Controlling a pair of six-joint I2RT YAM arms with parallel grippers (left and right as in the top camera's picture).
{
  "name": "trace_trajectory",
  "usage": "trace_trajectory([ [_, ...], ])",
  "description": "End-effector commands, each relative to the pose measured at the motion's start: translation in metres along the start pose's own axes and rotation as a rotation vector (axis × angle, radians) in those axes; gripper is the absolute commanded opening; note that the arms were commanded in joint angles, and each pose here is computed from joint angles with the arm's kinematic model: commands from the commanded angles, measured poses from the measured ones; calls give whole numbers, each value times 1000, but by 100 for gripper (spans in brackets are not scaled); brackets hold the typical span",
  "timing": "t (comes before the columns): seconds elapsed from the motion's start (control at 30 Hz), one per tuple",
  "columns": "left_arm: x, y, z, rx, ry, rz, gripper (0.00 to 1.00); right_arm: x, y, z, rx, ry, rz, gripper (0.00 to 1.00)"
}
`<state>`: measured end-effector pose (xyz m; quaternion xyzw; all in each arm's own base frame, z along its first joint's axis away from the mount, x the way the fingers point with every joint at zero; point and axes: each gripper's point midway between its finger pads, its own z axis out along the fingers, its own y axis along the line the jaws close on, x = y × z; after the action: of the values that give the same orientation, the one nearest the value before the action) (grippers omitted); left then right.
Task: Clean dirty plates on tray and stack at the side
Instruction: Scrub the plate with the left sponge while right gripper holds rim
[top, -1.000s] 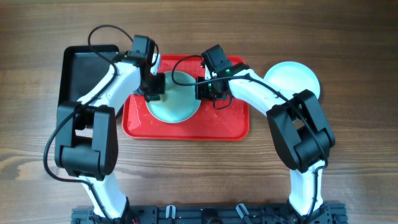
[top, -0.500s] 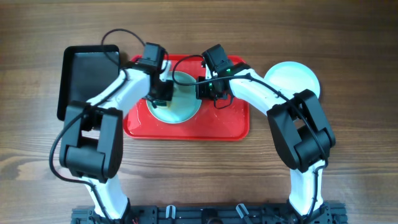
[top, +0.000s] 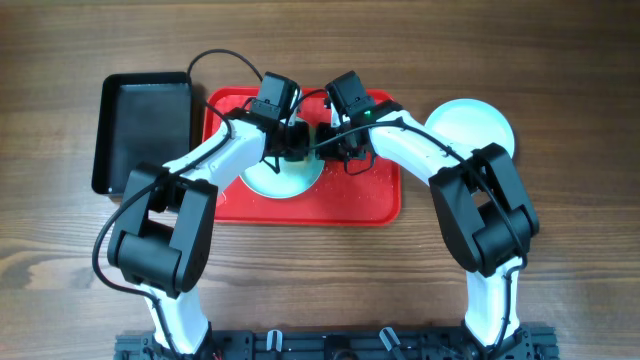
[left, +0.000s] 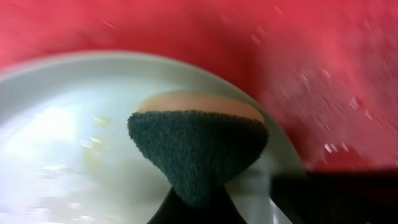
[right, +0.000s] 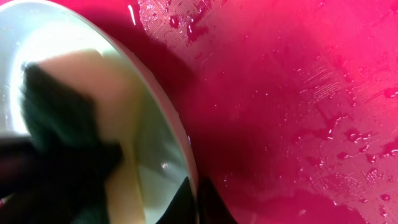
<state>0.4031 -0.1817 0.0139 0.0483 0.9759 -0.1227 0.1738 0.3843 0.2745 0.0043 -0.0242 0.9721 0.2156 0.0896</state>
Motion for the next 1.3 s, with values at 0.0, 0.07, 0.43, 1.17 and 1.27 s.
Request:
trace_trajectory([
  [0.0, -8, 50, 2, -219, -59, -110, 4, 0, 8, 5, -36, 17, -11, 4],
  [0.07, -11, 74, 1, -301, -79, -150, 4, 0, 8, 5, -36, 17, -11, 4],
  [0.43, 51, 132, -8, -382, 184, -346, 4, 0, 8, 5, -36, 17, -11, 4],
  [1.17, 76, 15, -7, 259, 365, -38, 4, 31, 19, 24, -279, 211, 95, 4],
  [1.27, 67, 5, -2, 271, 320, 3, 4, 31, 19, 24, -280, 210, 91, 4],
])
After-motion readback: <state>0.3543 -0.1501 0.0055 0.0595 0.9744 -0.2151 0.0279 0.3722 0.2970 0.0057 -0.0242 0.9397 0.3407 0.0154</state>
